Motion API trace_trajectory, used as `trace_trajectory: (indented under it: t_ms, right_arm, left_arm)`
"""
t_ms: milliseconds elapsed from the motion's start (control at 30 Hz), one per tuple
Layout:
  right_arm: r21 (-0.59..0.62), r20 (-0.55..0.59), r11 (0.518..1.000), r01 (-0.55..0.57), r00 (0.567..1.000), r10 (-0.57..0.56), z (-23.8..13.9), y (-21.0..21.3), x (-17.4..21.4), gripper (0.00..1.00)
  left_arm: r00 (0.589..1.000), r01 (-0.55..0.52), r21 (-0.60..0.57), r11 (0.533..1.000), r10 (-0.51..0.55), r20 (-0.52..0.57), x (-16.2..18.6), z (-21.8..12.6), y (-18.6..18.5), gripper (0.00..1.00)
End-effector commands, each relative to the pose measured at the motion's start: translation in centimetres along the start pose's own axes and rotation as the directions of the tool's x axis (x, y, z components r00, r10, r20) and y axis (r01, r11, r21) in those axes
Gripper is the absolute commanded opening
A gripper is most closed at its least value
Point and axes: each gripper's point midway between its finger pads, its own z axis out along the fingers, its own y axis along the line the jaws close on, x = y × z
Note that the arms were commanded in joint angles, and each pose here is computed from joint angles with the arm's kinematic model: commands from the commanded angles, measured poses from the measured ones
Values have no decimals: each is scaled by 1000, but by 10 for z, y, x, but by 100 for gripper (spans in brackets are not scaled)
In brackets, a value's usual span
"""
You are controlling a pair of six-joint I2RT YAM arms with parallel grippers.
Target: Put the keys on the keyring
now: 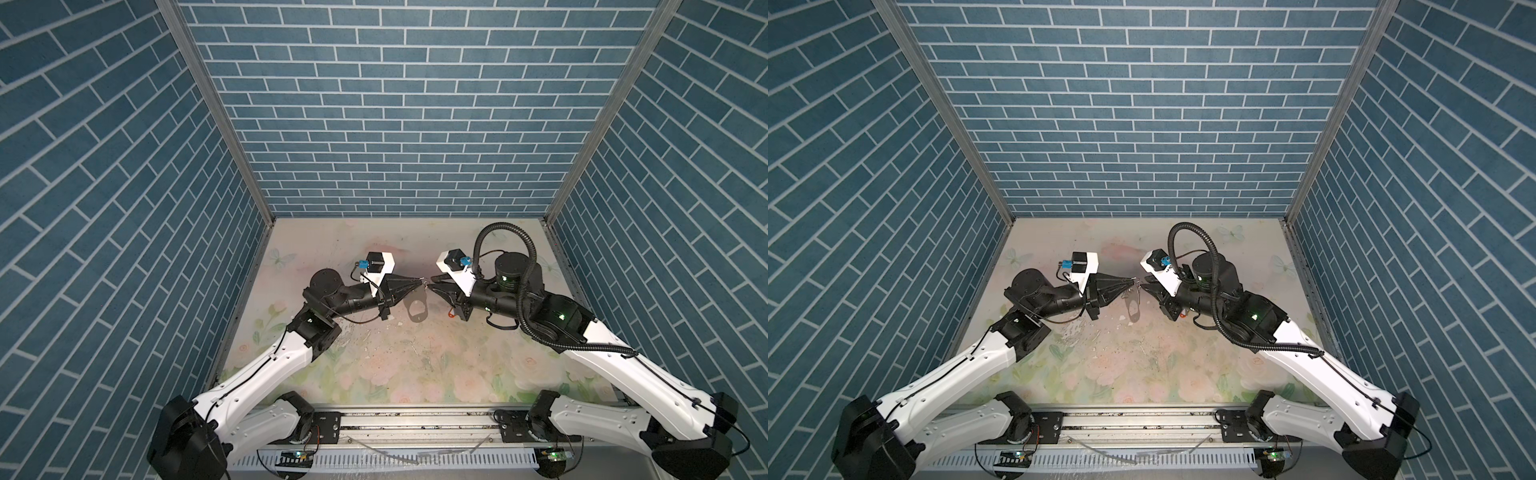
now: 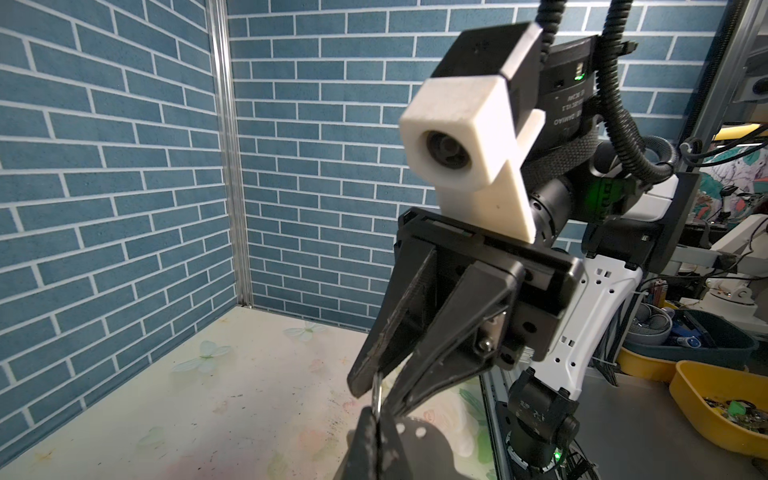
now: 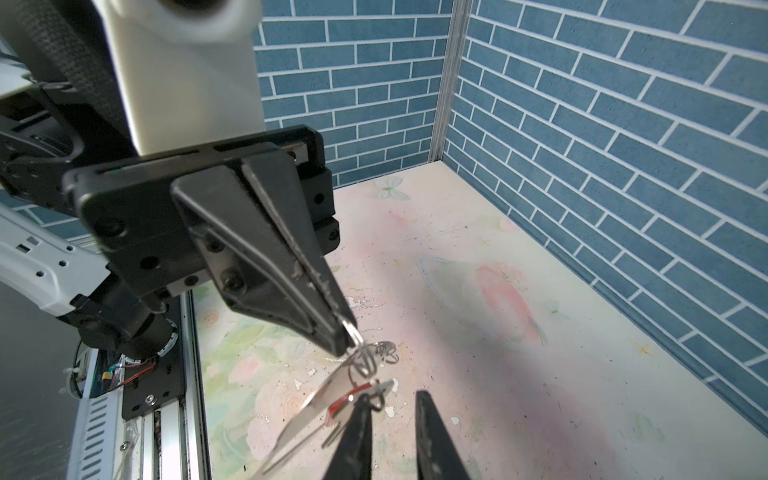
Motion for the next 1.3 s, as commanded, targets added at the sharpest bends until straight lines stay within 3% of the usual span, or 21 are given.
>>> trace_trajectory:
  t_ms: [0, 200, 833, 1267]
  right_arm:
    - [4, 18, 1000, -30, 999, 30, 8, -2, -2, 17]
    - [8, 54, 999, -46, 998, 45, 8, -3, -7, 14]
    - [-223, 54, 969, -104, 991, 119, 30, 38, -2, 3]
    - [-258, 26, 964, -61, 997, 71, 38, 58, 6, 0]
  left_arm:
    - [1000, -17, 25, 1000, 16, 23, -4, -1, -4, 0]
    - [1000, -18, 27, 999, 17, 26, -4, -1, -4, 0]
    - [999, -19, 23, 1000, 18, 36, -4, -1, -1, 0]
    - [998, -13, 21, 1000, 11, 57, -5, -2, 1, 0]
